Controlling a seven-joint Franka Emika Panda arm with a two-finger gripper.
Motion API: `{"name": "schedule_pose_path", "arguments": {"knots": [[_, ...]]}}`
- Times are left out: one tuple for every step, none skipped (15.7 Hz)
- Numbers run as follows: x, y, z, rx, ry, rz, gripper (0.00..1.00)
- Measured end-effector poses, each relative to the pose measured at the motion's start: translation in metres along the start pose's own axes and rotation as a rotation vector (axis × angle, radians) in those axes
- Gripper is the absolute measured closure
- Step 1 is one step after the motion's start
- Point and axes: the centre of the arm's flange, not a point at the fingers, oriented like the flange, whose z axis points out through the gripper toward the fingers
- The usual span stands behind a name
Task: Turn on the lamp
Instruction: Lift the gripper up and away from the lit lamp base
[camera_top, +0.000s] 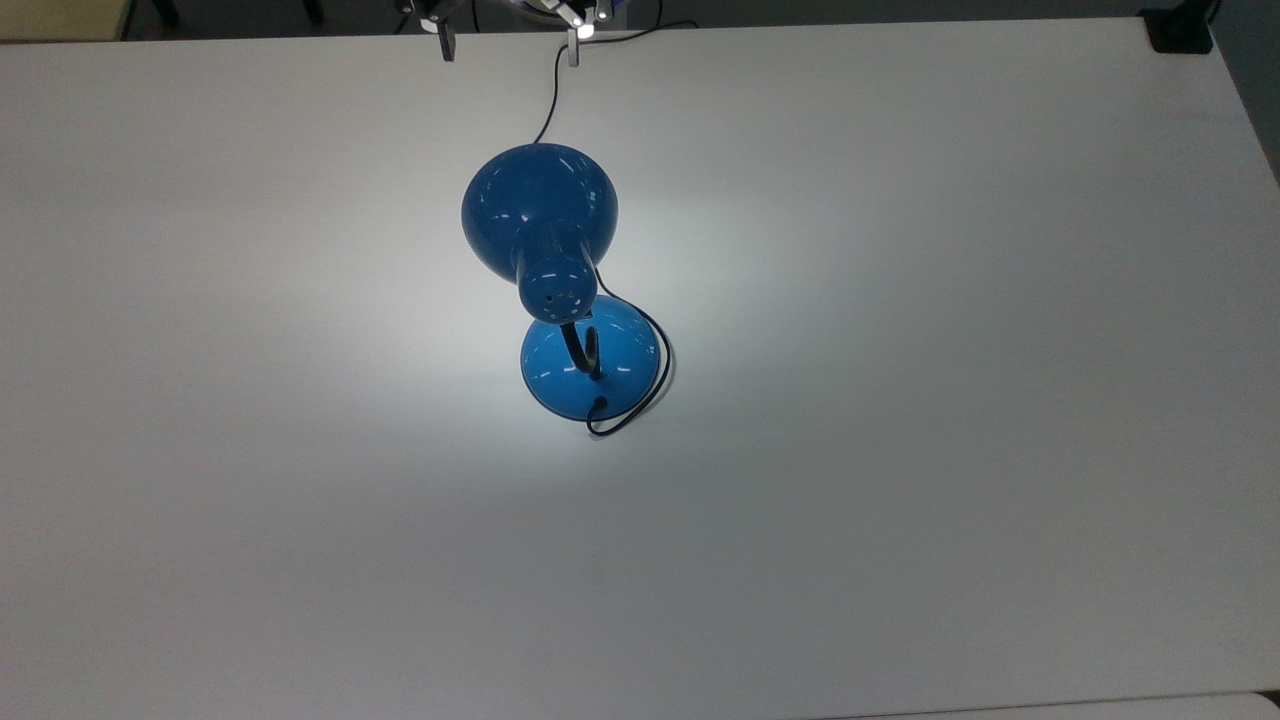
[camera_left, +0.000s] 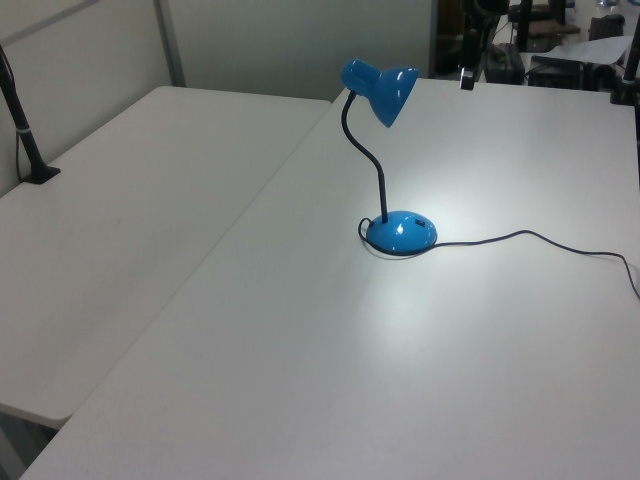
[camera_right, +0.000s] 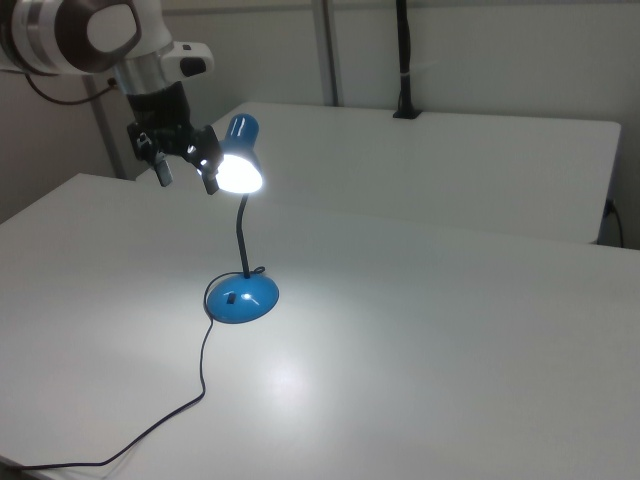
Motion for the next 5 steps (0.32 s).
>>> {"name": "schedule_pose_path", "arguments": {"knots": [[-0.001, 0.005, -0.002, -0.001, -0.009, 0.01, 0.0], [-0.002, 0.01, -0.002, 0.0, -0.015, 0.018, 0.0], [-0.002, 0.013, -0.002, 0.0, -0.018, 0.024, 0.0], [-0.002, 0.015, -0.002, 0.0, -0.019, 0.028, 0.0], [-0.002, 0.016, -0.002, 0.0, -0.02, 0.03, 0.0]]}}
